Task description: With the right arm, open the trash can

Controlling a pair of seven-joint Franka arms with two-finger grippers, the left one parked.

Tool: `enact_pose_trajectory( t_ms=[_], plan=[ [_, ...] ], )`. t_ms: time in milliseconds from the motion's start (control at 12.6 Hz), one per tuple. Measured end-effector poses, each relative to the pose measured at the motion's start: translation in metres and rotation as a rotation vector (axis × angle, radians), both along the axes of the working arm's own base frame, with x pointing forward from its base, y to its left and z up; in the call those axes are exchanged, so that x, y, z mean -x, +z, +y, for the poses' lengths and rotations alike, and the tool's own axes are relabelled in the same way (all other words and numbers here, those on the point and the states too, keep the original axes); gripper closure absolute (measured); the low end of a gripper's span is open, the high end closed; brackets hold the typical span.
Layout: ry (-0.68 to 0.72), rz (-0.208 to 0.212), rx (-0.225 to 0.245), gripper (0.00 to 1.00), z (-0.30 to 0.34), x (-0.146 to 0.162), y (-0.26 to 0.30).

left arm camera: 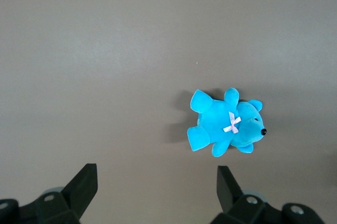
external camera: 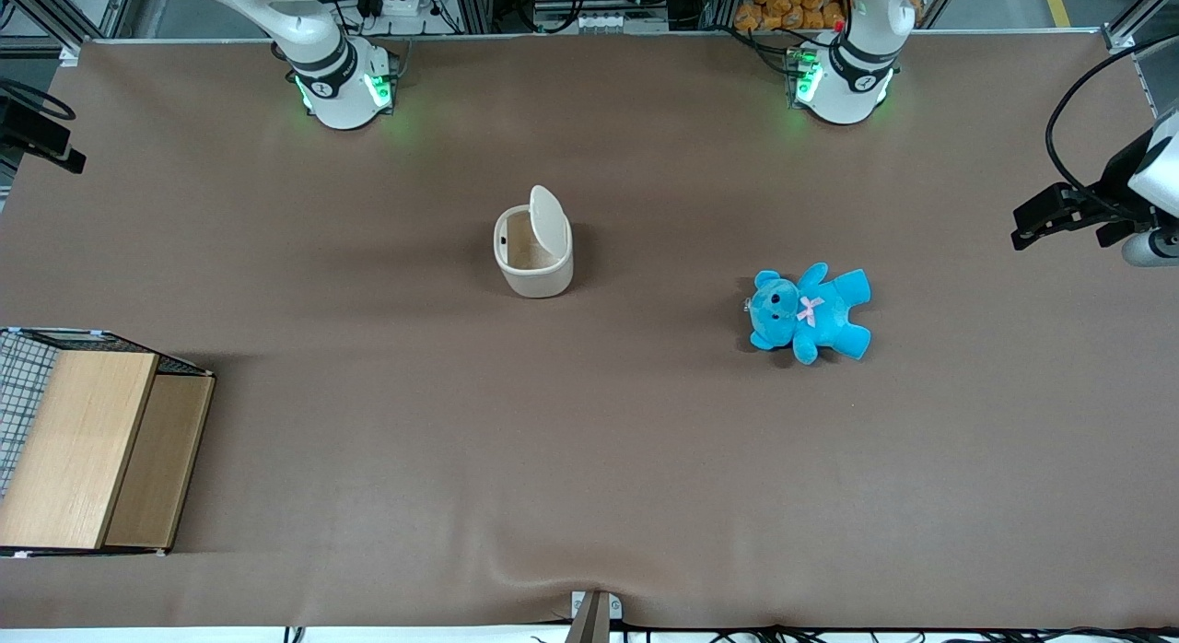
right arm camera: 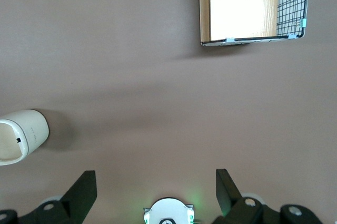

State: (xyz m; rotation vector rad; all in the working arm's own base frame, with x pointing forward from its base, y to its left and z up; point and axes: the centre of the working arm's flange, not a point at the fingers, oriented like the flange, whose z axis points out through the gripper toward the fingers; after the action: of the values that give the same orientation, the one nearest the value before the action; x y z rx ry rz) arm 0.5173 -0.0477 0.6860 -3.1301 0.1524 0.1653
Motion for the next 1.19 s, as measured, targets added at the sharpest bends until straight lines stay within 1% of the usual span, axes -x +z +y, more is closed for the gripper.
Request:
enact_pose_trajectory(
  t_ms=[317,475,634,950,1030,1188],
  plan=[
    [-0.001,0.006,0.002,0.0,-0.001,-0.004,-0.01],
    [-0.002,0.002,0.006,0.0,-0.002,-0.009,-0.022],
    [-0.003,0.01,0.008,0.0,-0.003,-0.013,-0.035],
    [-0.003,0.012,0.009,0.0,-0.003,-0.013,-0.037],
    [-0.003,0.005,0.01,0.0,-0.003,-0.014,-0.037],
    [-0.002,-0.024,0.013,0.0,-0.004,-0.017,-0.035]
  ],
)
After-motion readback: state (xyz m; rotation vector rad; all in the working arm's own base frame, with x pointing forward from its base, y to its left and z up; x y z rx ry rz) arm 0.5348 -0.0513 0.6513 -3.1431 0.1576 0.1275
